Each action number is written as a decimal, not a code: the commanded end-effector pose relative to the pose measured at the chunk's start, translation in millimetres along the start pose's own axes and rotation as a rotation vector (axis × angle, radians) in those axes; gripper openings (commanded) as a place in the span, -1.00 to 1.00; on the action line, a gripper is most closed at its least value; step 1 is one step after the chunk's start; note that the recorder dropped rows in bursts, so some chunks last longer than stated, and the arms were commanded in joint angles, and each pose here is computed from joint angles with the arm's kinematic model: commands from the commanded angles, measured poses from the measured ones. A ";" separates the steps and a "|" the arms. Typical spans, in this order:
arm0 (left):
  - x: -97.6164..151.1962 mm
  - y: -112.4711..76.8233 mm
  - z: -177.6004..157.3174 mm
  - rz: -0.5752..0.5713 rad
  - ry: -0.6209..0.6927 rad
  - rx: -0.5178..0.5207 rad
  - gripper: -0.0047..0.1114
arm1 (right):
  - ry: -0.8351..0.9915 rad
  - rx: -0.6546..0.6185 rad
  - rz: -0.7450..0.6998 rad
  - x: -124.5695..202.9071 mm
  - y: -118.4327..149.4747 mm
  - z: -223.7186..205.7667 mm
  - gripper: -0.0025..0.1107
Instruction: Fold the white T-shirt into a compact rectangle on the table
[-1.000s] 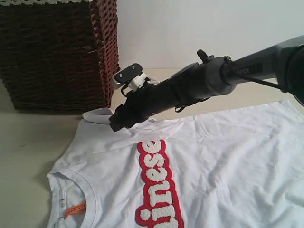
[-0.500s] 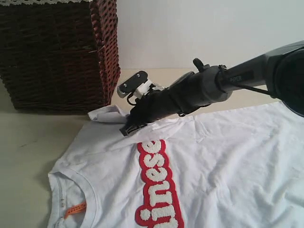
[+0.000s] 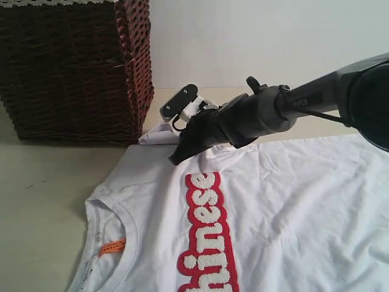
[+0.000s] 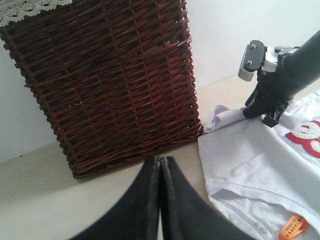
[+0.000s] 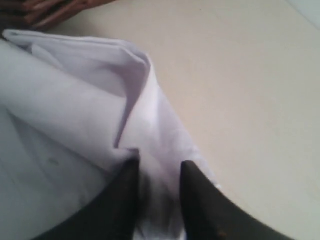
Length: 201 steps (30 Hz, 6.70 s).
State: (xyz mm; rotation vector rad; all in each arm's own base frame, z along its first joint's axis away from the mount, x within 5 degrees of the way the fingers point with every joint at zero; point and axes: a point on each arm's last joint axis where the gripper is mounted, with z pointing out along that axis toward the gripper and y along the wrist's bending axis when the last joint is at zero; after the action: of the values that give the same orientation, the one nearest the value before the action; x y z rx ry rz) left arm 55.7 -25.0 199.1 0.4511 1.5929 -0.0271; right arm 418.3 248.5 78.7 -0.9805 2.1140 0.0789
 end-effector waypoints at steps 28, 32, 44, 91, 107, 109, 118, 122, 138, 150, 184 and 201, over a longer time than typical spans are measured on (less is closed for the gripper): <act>-0.3 -0.1 -0.6 0.003 -0.007 -0.001 -0.92 | -0.109 0.032 0.089 -31.2 -12.9 22.7 -0.31; -0.3 -0.1 -0.6 0.003 -0.007 -0.001 -0.92 | -0.104 0.102 0.089 -29.0 -19.6 23.6 -0.82; -0.3 -0.1 -0.6 0.003 -0.007 -0.001 -0.92 | -0.120 0.225 0.100 -25.3 -68.8 19.0 -0.96; -0.3 -0.1 -0.6 0.003 -0.007 -0.001 -0.92 | 0.042 -0.850 -0.358 -16.1 23.4 -61.1 -0.40; -0.3 -0.1 -0.6 0.003 -0.007 -0.001 -0.92 | 0.111 -0.553 -0.163 5.7 12.7 -13.2 -0.27; -0.3 -0.1 -0.6 0.003 -0.007 -0.001 -0.92 | 0.122 -0.497 -0.139 4.4 7.9 -12.4 -0.30; -0.3 -0.1 -0.6 0.003 -0.007 -0.001 -0.92 | 0.003 -0.108 -0.058 -14.0 -29.6 -8.5 -0.36; -0.3 -0.1 -0.6 0.003 -0.007 -0.001 -0.92 | -0.010 -0.076 -0.045 -14.9 -33.3 -8.3 -0.36; -0.3 -0.1 -0.6 0.003 -0.007 -0.001 -0.92 | 0.117 -0.361 -0.081 -6.6 -10.2 -20.2 -0.61; -0.3 -0.1 -0.6 0.003 -0.007 -0.001 -0.92 | 0.241 -0.330 -0.095 44.1 0.9 22.7 -0.96; -0.3 -0.1 -0.6 0.003 -0.007 -0.001 -0.92 | 0.135 -0.401 -0.245 -54.3 -36.4 -151.4 -0.29; -0.3 -0.1 -0.6 0.003 -0.007 -0.001 -0.92 | 0.378 -0.647 -0.575 145.9 -176.6 -274.9 -0.29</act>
State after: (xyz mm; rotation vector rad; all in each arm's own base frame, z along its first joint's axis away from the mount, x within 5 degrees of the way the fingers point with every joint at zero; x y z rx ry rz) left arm 55.7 -25.0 199.1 0.4511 1.5929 -0.0271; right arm 310.0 -45.3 225.3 -2.2040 2.0141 0.2305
